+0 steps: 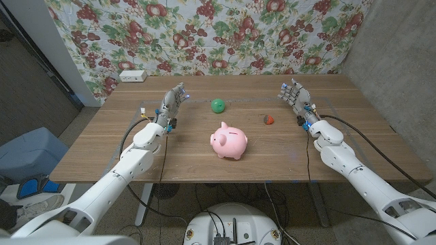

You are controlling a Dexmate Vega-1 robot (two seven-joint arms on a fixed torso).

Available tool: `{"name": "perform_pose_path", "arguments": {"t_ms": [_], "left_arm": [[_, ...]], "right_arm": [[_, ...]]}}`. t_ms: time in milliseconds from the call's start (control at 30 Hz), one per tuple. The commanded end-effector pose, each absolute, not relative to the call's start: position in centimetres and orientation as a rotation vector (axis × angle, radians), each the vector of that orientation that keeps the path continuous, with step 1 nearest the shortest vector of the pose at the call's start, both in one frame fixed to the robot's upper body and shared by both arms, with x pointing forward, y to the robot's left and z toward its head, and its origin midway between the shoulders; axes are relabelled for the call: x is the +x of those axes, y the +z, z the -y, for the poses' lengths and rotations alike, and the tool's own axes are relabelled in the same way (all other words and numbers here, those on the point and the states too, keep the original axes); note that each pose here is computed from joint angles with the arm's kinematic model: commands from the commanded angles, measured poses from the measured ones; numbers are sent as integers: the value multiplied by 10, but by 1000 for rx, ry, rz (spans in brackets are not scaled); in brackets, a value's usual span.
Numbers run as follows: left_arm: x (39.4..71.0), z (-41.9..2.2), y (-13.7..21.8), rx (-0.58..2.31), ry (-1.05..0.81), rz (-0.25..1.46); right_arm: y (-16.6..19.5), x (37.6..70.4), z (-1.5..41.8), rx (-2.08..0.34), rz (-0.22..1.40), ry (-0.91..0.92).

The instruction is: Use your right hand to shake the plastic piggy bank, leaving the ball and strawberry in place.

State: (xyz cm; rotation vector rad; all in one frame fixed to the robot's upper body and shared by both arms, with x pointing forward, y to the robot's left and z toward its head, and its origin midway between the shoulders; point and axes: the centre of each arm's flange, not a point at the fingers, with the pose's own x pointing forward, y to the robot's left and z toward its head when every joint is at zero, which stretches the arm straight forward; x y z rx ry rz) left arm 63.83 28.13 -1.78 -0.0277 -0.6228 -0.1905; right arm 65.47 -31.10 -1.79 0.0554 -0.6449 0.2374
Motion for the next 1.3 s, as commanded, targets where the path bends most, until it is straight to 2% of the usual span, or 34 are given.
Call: {"name": "perform_pose_path", "arguments": {"t_ms": [33,1300], "left_arm": [[648,-288,-16,-24,-193,600],[654,-302,-14,-22,-211,602]], "right_arm": [[-8,641,304,-44,679,183],[18,601,271,-305,783,103]]}}
